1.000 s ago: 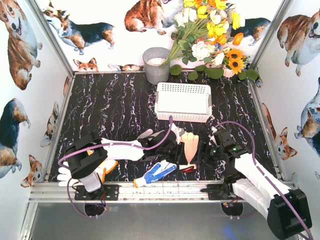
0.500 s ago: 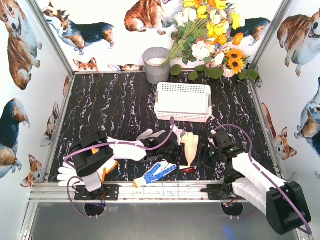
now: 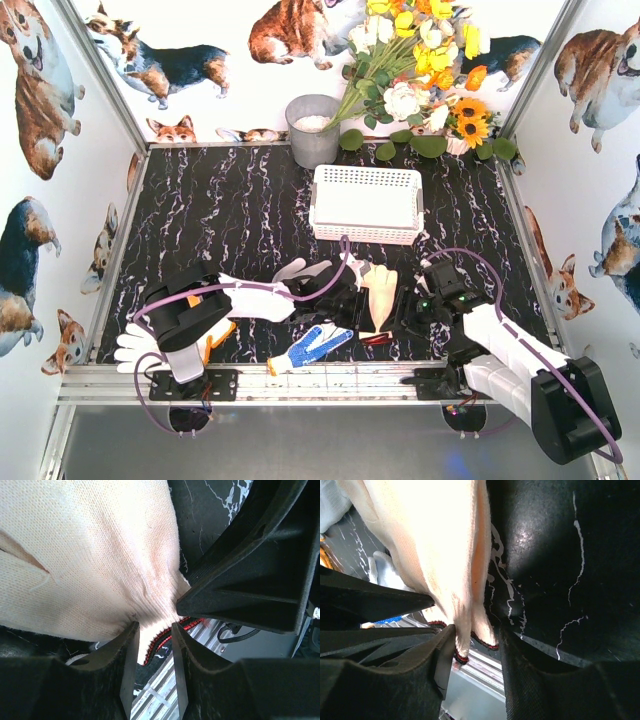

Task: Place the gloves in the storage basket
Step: Pick up the glove from the center of the board.

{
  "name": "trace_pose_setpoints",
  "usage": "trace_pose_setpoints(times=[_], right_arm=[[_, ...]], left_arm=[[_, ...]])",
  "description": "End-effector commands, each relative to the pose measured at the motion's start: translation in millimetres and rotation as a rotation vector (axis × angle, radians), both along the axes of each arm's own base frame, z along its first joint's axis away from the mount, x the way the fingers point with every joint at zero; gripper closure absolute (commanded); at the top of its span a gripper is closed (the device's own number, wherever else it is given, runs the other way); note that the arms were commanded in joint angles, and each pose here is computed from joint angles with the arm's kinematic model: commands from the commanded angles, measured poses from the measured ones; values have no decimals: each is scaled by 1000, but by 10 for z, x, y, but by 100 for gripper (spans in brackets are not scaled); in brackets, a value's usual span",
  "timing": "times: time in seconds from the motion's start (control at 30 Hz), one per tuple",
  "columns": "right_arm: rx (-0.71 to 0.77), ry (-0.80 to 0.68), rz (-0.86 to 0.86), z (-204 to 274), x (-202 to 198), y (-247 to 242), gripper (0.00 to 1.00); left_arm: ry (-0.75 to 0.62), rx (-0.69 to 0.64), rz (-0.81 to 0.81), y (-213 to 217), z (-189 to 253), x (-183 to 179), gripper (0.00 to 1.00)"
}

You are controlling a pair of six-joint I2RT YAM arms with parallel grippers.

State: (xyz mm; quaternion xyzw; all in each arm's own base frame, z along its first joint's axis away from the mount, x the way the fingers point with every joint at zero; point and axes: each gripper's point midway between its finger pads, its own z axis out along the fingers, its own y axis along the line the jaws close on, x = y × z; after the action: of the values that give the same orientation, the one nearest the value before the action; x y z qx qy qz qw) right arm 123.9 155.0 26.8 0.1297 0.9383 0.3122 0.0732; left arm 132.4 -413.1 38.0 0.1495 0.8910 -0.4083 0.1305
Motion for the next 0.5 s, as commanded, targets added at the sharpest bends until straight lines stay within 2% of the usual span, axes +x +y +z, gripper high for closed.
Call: trace_pose_setpoints(times=[0.0, 0.17, 0.27, 0.47], right_arm=[[53, -12, 4, 47, 22, 87, 61], [118, -33, -11, 220, 78, 176, 69], [118, -42, -19, 271, 96, 174, 81], [134, -24, -21, 324, 85, 198, 99]], left_arm=[[-1, 17, 11, 21, -66, -3, 73], [-15, 4, 11, 18, -48, 8, 73], [-49, -22, 9, 11, 31, 29, 73], [-273, -54, 72, 153, 470, 248, 67]])
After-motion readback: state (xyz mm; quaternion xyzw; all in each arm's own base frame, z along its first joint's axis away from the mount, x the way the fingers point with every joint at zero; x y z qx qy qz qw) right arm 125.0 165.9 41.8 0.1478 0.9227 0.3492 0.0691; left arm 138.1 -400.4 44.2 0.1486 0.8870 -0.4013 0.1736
